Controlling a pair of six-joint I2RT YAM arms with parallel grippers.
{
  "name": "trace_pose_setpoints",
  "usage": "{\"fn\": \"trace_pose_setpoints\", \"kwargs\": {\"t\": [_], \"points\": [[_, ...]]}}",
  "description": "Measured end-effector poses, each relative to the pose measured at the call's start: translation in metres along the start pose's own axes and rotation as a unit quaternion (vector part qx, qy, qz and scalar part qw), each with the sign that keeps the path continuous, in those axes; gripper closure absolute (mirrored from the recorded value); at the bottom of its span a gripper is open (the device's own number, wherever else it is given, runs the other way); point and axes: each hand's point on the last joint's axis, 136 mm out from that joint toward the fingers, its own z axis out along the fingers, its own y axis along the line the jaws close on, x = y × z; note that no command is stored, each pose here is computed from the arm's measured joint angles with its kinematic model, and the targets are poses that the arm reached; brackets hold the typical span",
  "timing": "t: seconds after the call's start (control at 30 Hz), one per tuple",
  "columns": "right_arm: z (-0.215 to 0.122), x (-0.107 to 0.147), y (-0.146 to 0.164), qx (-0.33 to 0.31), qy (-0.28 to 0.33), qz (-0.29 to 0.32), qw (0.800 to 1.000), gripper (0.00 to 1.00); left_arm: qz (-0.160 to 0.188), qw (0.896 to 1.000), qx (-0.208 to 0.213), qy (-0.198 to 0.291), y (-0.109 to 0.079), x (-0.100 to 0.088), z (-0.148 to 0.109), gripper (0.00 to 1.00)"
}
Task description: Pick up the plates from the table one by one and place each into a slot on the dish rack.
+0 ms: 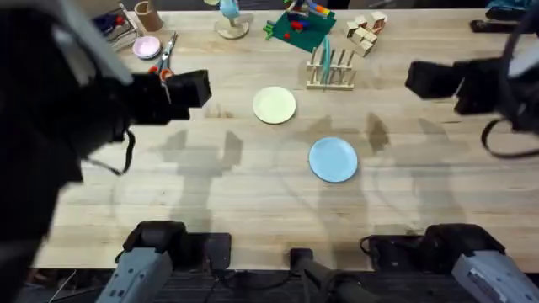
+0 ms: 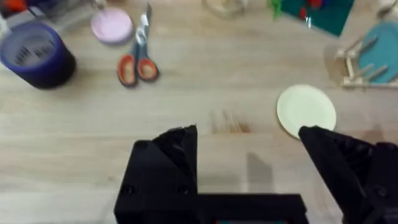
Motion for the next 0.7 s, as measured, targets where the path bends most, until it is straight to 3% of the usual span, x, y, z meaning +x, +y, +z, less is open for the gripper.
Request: {"fn": "trace_pose_setpoints", "kwargs": {"t": [0.3, 0.7], "points": [[0.028, -0.003, -0.001, -0.001, 0.128, 0.006, 0.992, 0.006, -0.015, 0.989, 0.024, 0.144, -0.008, 0.003, 0.043, 0.008], [0.036, 0.004, -0.002, -0.001, 0.152, 0.008, 0.988, 0.006, -0.021, 0.981, 0.031, 0.191, -0.009, 0.014, 0.068, 0.008]]}}
